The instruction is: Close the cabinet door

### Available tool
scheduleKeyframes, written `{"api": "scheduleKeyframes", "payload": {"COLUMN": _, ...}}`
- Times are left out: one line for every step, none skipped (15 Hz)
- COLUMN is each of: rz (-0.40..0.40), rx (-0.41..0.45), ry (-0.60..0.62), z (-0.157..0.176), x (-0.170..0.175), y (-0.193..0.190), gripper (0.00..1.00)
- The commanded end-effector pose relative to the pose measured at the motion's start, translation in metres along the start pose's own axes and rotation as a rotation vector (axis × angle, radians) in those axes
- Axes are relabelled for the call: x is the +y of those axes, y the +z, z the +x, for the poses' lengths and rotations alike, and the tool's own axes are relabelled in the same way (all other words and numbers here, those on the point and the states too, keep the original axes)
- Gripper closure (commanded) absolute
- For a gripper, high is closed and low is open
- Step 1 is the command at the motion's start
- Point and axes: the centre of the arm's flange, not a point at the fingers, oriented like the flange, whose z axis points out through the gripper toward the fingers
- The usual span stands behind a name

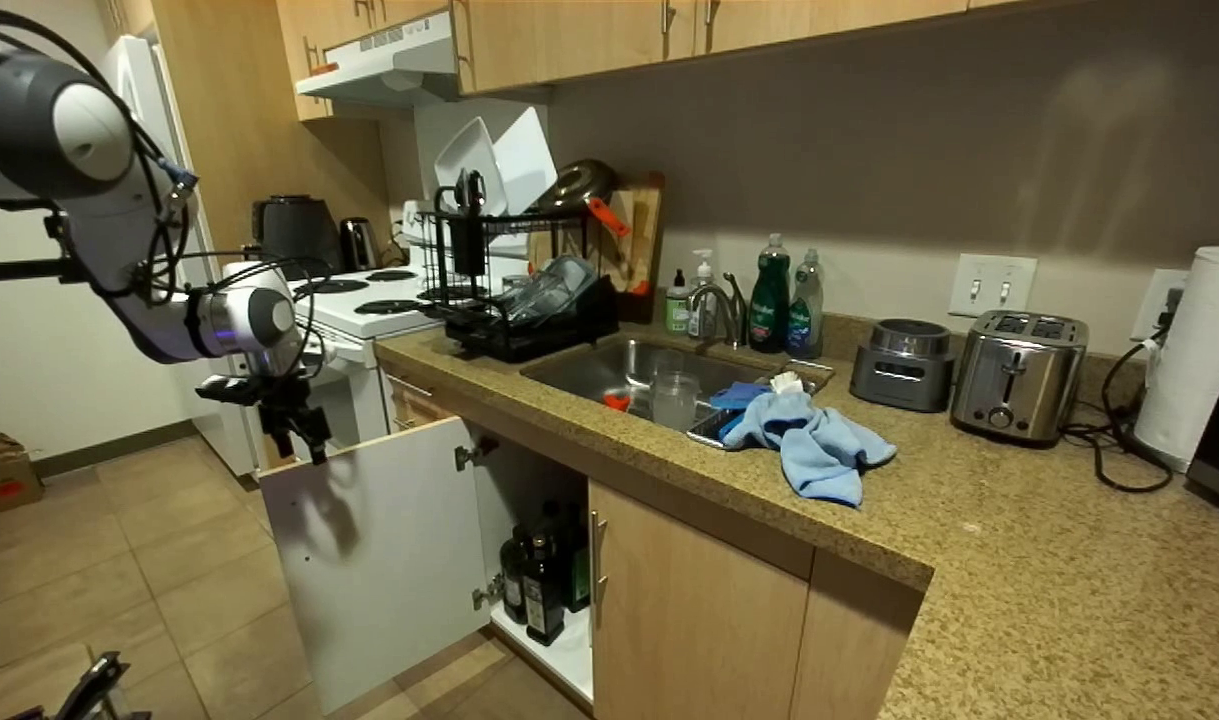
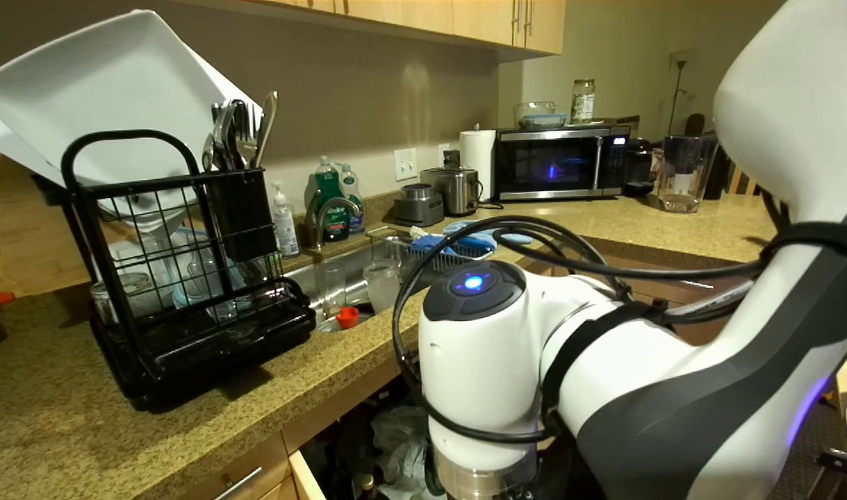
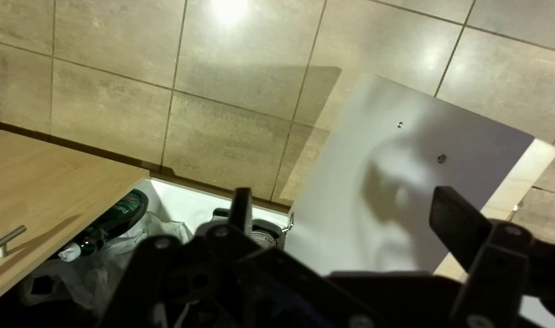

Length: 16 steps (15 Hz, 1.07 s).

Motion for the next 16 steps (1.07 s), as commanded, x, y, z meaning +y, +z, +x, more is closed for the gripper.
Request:
{"api": "scheduleKeyframes", "payload": {"rz": 0.031, "rx": 0.015, "ry": 0.026, "z": 0.023, "x": -0.036, "y": 0.012, "gripper": 0.00}}
{"api": "scheduleKeyframes", "payload": {"rz": 0.040, "rx": 0.019, "ry": 0.024, "z": 0.027, "x": -0.046, "y": 0.013, "gripper": 0.00}}
{"api": "scheduleKeyframes", "payload": {"rz": 0.048, "rx": 0.022, "ry": 0.023, "z": 0.029, "x": -0.056, "y": 0.014, "gripper": 0.00}}
{"api": "scheduleKeyframes", "payload": {"rz": 0.058, "rx": 0.026, "ry": 0.019, "z": 0.032, "x": -0.066, "y": 0.013, "gripper": 0.00}}
{"api": "scheduleKeyframes", "payload": {"rz": 0.065, "rx": 0.027, "ry": 0.016, "z": 0.033, "x": -0.074, "y": 0.012, "gripper": 0.00}}
{"api": "scheduleKeyframes", "payload": {"rz": 0.072, "rx": 0.028, "ry": 0.018, "z": 0.034, "x": -0.081, "y": 0.012, "gripper": 0.00}}
{"api": "scheduleKeyframes", "payload": {"rz": 0.079, "rx": 0.026, "ry": 0.025, "z": 0.034, "x": -0.088, "y": 0.011, "gripper": 0.00}}
{"api": "scheduleKeyframes", "payload": {"rz": 0.083, "rx": 0.025, "ry": 0.032, "z": 0.033, "x": -0.094, "y": 0.012, "gripper": 0.00}}
{"api": "scheduleKeyframes", "payload": {"rz": 0.084, "rx": 0.025, "ry": 0.046, "z": 0.032, "x": -0.099, "y": 0.012, "gripper": 0.00}}
{"api": "scheduleKeyframes", "payload": {"rz": 0.083, "rx": 0.026, "ry": 0.062, "z": 0.031, "x": -0.104, "y": 0.013, "gripper": 0.00}}
{"api": "scheduleKeyframes", "payload": {"rz": 0.080, "rx": 0.023, "ry": 0.084, "z": 0.030, "x": -0.108, "y": 0.014, "gripper": 0.00}}
{"api": "scheduleKeyframes", "payload": {"rz": 0.074, "rx": 0.021, "ry": 0.106, "z": 0.029, "x": -0.112, "y": 0.014, "gripper": 0.00}}
{"api": "scheduleKeyframes", "payload": {"rz": 0.069, "rx": 0.016, "ry": 0.130, "z": 0.028, "x": -0.117, "y": 0.016, "gripper": 0.00}}
{"api": "scheduleKeyframes", "payload": {"rz": 0.063, "rx": 0.012, "ry": 0.151, "z": 0.027, "x": -0.120, "y": 0.018, "gripper": 0.00}}
{"api": "scheduleKeyframes", "payload": {"rz": 0.058, "rx": 0.004, "ry": 0.172, "z": 0.026, "x": -0.123, "y": 0.019, "gripper": 0.00}}
{"api": "scheduleKeyframes", "payload": {"rz": 0.050, "rx": -0.003, "ry": 0.192, "z": 0.024, "x": -0.126, "y": 0.022, "gripper": 0.00}}
